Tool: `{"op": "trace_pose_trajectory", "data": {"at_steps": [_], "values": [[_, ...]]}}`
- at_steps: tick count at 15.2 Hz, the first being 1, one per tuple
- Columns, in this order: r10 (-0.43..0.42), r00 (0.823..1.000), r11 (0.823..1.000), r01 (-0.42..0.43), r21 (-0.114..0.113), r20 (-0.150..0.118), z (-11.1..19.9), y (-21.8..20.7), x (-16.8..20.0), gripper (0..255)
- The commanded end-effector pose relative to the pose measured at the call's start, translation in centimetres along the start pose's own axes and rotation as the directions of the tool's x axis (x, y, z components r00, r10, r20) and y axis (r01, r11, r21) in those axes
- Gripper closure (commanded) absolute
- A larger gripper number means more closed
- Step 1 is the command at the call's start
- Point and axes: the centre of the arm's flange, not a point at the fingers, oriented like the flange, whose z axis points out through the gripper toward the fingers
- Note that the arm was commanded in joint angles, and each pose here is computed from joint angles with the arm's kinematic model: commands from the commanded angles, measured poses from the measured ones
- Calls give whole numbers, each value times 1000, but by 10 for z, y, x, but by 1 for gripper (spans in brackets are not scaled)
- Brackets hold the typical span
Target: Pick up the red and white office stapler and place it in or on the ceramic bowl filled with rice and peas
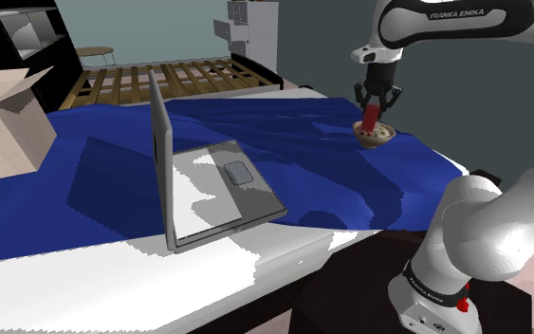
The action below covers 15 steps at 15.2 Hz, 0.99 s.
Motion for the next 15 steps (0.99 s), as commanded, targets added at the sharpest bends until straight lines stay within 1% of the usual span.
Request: {"op": "trace_pose_trajectory", "data": {"at_steps": [1,15], "values": [[-1,1000,1000,1,0,2,-2,4,-28,255],[-1,1000,1000,1,0,2,-7,28,-212,255]]}}
